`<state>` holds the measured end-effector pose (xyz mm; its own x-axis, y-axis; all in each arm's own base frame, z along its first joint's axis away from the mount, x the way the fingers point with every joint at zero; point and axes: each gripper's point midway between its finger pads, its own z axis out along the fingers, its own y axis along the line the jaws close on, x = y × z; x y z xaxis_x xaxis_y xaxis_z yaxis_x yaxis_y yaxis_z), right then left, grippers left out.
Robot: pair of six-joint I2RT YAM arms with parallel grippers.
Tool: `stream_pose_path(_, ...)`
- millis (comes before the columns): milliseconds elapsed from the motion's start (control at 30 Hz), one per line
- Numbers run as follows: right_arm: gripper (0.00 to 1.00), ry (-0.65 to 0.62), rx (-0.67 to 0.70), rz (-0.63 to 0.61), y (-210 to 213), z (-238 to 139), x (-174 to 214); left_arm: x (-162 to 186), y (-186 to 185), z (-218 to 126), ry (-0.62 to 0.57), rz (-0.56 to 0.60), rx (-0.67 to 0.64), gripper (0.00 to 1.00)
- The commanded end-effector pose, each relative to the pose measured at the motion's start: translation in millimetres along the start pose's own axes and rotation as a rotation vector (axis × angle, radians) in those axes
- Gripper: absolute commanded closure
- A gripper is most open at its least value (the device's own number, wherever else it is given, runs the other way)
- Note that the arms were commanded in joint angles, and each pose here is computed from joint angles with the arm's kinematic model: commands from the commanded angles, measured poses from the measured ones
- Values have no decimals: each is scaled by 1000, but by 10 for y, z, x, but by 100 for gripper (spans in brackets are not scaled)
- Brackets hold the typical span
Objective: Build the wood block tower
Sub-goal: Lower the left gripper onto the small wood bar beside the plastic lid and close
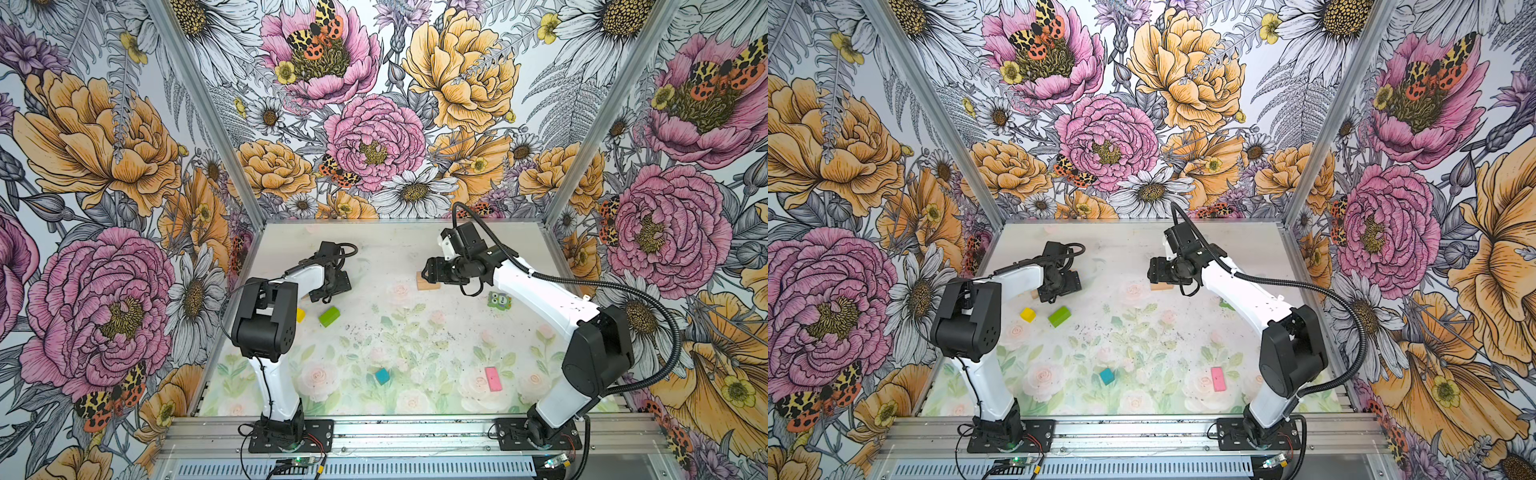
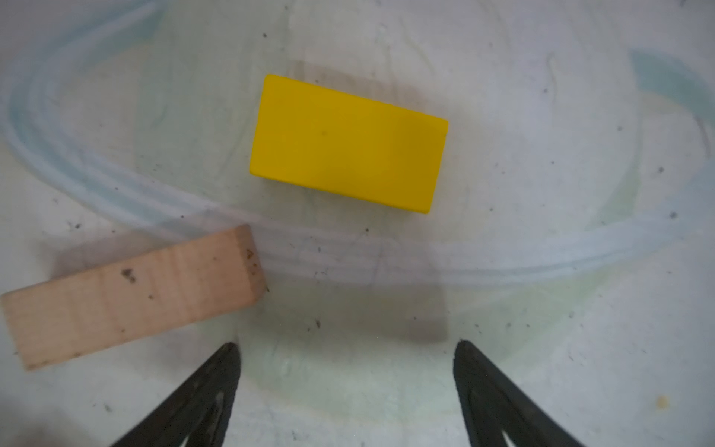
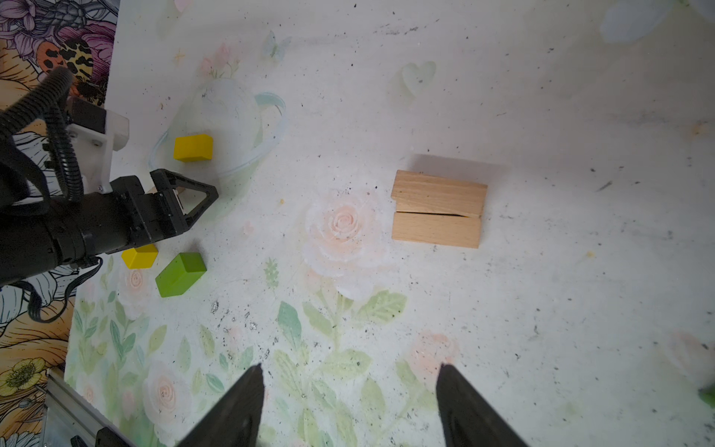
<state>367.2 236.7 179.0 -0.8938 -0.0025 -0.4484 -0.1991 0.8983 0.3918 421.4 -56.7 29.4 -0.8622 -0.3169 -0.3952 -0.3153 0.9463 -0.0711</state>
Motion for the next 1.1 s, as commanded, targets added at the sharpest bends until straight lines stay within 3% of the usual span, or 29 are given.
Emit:
stream_pose_path(0,27,-21,-10,-19,9,-104,-46,-158,4,-363,-76,-2,4,12)
stream_pose_path(300,26,-11,-20,-23,41,-63,-54,-242,525,-678,-174,-115,-116,8)
stream_pose_path(700,25,-3,-17,-34,33,-39,-20,-230,575,-550,-152,-137,-123,7)
stream_pose_path(1067,25,-14,-18,-44,24,-125,14,-280,659,-64,-42,-55,-134,8)
